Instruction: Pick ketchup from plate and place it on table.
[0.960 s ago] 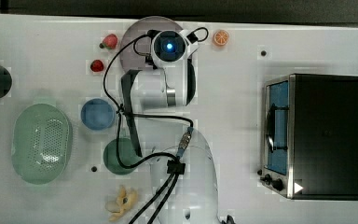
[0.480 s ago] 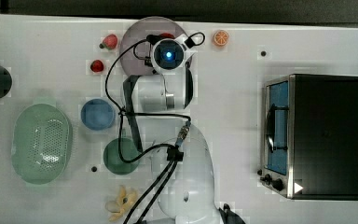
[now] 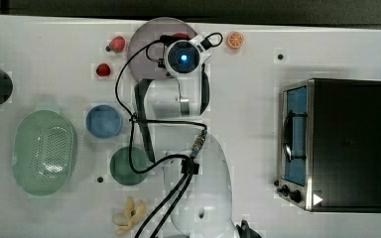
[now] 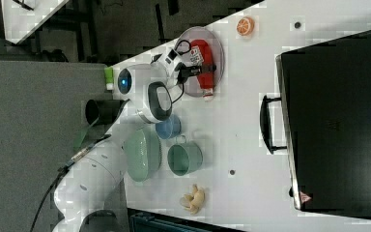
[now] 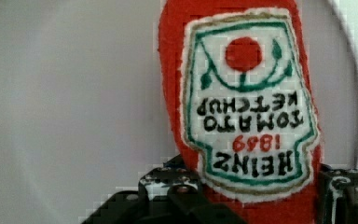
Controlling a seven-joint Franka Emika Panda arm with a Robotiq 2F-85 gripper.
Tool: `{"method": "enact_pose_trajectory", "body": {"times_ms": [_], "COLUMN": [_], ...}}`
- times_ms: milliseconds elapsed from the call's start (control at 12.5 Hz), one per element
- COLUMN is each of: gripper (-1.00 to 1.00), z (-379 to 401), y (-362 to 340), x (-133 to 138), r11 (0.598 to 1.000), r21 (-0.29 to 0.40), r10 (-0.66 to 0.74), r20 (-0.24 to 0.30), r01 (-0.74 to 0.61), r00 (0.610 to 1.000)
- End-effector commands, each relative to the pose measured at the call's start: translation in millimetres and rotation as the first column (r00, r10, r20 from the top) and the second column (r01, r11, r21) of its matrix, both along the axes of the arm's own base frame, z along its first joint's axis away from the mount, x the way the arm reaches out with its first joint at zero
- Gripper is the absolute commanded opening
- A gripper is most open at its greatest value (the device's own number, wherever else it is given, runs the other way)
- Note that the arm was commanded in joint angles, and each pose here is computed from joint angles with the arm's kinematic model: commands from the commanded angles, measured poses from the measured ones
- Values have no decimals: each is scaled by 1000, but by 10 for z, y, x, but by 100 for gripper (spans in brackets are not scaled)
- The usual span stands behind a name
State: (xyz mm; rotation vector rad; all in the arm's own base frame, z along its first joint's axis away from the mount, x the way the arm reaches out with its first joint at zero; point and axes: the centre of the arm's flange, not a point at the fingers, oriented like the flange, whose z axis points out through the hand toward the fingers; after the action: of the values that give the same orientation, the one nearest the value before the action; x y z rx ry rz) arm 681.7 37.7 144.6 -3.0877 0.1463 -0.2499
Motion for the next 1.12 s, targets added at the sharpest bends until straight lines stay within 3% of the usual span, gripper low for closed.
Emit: {"method": "enact_pose_trajectory", "body": {"times_ms": [80, 400, 640, 1120], "gripper": [23, 23, 23, 23], "z": [908, 1738, 2247, 2295], "y": [-32, -116, -167, -416], "x": [173, -83, -397, -1195], "r11": [1000, 999, 998, 994], "r21": [-15, -47, -60, -86], "r10": [24, 15, -16, -70], "r20": [109, 36, 18, -107], "r01": [-23, -13, 17, 61], "r00": [994, 999, 1000, 992]}}
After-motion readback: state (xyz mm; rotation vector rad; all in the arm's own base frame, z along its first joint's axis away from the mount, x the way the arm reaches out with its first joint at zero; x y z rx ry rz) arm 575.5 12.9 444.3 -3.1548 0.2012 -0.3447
